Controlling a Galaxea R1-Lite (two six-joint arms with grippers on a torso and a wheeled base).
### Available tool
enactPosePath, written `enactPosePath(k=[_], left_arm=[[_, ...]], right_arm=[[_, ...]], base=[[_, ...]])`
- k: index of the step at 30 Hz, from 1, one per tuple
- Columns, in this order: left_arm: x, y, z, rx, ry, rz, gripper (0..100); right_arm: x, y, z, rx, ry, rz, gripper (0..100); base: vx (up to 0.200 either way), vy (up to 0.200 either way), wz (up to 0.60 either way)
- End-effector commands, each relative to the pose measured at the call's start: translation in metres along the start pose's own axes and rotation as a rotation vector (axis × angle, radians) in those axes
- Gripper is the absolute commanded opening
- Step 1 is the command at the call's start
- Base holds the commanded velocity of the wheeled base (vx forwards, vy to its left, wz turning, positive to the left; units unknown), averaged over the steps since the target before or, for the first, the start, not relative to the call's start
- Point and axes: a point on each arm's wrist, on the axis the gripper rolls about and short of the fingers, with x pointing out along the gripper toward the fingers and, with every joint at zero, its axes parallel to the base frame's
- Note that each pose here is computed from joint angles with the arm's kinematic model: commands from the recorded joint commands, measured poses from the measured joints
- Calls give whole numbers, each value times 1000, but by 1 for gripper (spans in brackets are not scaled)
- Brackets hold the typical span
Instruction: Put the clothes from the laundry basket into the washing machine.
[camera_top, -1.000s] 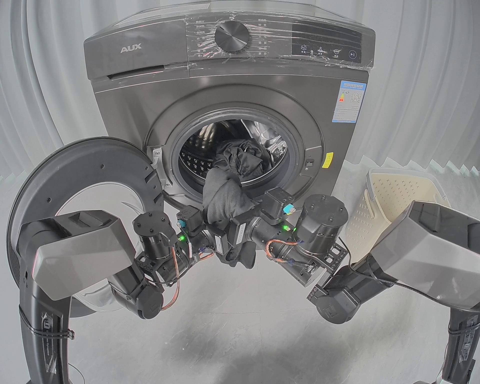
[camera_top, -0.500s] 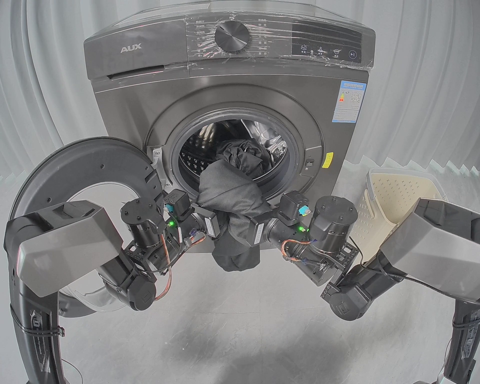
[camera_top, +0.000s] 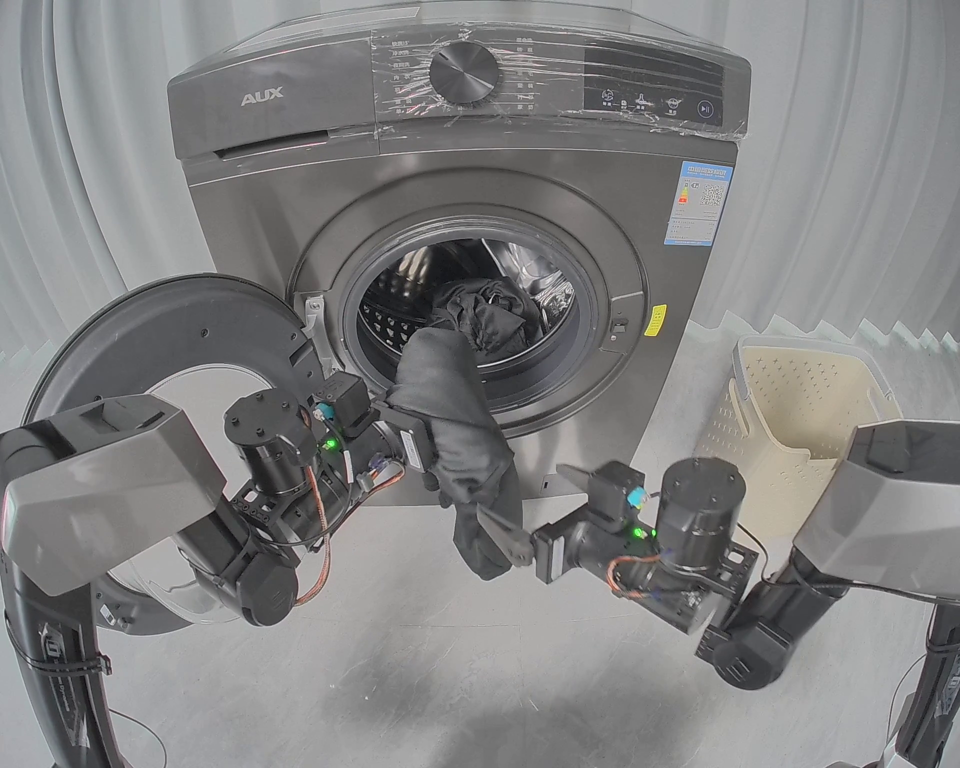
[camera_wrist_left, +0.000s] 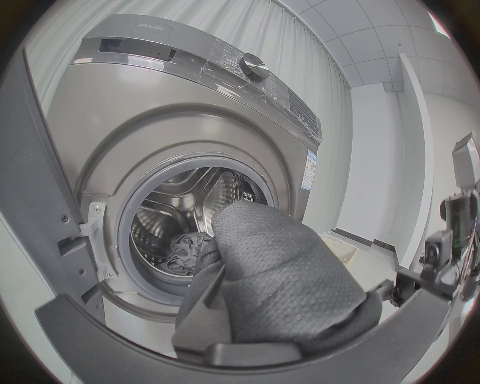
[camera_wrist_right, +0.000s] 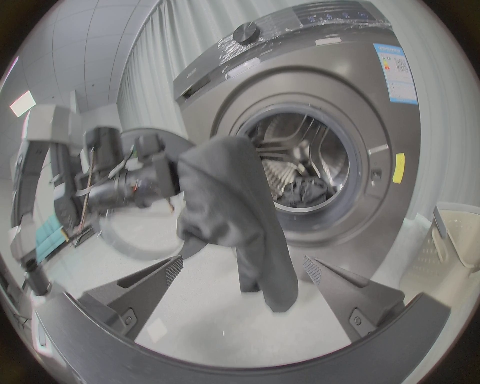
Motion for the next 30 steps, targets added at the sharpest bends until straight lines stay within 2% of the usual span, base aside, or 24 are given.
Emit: enactPosePath(k=[1,5,8,10,13,17,18,20,26,30], left_arm=[[-46,-11,23,-33,60,-17,0],[-72,-13,34,-36,84,-28,0],[-80,-15,42,-56,77,-61,0],[-82,-16,43,-53,74,-63,0],[-84,-23,40,-55,91,-79,0],[-89,-24,36,-56,117,-76,0],[-89,-25,35,-56,118,-70,0],[-91,-24,32,-55,132,-49,0],[-95,-22,21,-55,181,-14,0],[-95,-24,18,-55,190,-17,0]], right_arm=[[-81,-4,-15,-34,174,85,100],[-94,-12,-6,-19,151,34,100],[-97,-32,3,-9,115,-67,100],[-99,-41,5,-1,110,-107,100],[-99,-60,6,58,80,-181,100],[-97,-65,0,73,64,-199,100],[-90,-69,-11,79,84,-213,100],[-87,-70,-17,82,105,-216,100],[-86,-67,-19,81,110,-204,100],[-87,-66,-16,82,103,-202,100]], base=[[0,0,0],[0,0,0],[0,0,0],[0,0,0],[0,0,0],[0,0,0],[0,0,0],[0,0,0],[0,0,0],[200,0,0]])
